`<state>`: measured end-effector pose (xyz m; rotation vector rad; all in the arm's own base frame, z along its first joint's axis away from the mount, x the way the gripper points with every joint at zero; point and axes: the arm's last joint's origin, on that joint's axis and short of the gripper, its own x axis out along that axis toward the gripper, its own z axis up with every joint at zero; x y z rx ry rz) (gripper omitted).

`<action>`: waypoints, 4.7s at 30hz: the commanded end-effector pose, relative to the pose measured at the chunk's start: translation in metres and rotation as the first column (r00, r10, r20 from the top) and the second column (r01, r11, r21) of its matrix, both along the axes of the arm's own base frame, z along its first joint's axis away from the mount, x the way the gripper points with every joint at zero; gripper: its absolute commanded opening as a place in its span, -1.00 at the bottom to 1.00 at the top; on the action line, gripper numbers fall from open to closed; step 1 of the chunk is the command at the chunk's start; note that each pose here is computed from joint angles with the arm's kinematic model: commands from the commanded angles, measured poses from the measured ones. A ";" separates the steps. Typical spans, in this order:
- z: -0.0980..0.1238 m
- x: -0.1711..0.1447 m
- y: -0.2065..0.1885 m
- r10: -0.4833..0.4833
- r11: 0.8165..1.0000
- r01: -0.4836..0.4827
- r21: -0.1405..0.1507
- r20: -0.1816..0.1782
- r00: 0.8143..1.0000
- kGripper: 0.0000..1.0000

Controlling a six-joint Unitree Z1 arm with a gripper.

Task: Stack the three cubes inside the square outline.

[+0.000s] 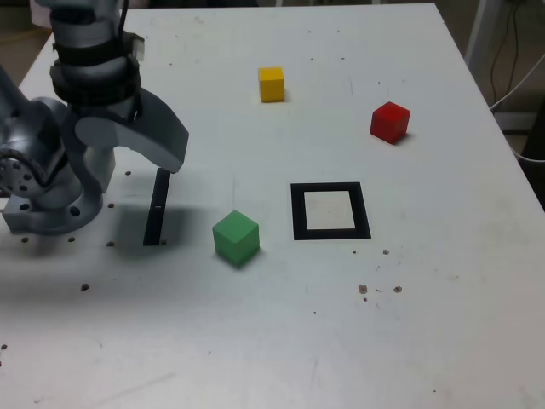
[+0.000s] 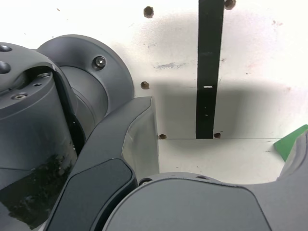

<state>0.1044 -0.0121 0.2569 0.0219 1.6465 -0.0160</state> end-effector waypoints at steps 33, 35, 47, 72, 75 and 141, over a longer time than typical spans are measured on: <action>0.042 0.061 -0.006 -0.011 0.999 0.007 0.043 0.091 0.996 0.99; 0.050 0.070 -0.007 -0.017 0.999 0.013 0.042 0.089 0.996 0.99; 0.086 0.133 -0.009 -0.039 0.996 0.033 0.082 0.080 0.996 0.99; 0.074 0.266 0.072 -0.102 0.987 0.102 0.127 -0.006 0.995 1.00; 0.069 0.275 0.078 -0.106 0.986 0.106 0.130 -0.011 0.994 0.99; -0.043 0.362 0.151 -0.054 0.998 0.058 0.037 -0.085 0.995 0.16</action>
